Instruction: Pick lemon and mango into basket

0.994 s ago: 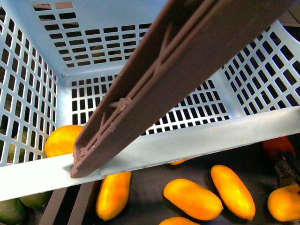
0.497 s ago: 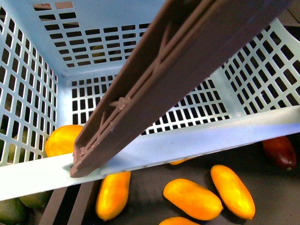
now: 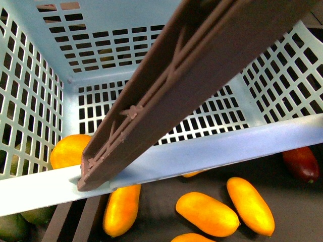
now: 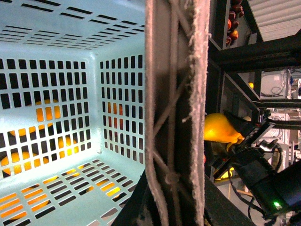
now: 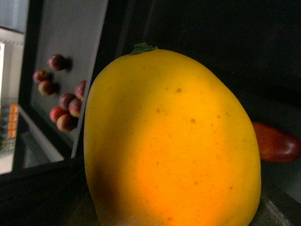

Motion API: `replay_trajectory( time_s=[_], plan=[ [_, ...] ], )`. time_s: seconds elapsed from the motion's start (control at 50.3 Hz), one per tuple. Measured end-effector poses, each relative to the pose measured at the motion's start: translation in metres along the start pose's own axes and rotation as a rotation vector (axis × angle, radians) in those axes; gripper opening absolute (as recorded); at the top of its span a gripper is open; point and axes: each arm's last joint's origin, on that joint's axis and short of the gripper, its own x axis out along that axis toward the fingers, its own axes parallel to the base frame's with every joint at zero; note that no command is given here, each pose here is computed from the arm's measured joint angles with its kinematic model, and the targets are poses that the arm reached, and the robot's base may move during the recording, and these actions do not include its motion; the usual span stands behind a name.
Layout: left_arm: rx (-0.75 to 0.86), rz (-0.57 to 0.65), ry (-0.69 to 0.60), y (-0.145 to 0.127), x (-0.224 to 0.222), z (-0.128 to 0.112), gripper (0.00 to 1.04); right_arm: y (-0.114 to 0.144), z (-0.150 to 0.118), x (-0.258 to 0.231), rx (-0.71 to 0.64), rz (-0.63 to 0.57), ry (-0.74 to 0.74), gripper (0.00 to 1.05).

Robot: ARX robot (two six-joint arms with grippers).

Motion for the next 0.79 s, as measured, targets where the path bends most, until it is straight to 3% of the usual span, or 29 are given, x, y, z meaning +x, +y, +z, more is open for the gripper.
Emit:
replay_trajectory(
  time_s=[0.437, 0.795],
  plan=[
    [0.0, 0.0, 0.0, 0.0, 0.0, 0.0, 0.06, 0.055, -0.069, -0.048, -0.078, 0.232, 0.204, 0.64],
    [0.0, 0.0, 0.0, 0.0, 0.0, 0.0, 0.06, 0.078, -0.124, -0.06, -0.251, 0.277, 0.278, 0.64]
  ],
)
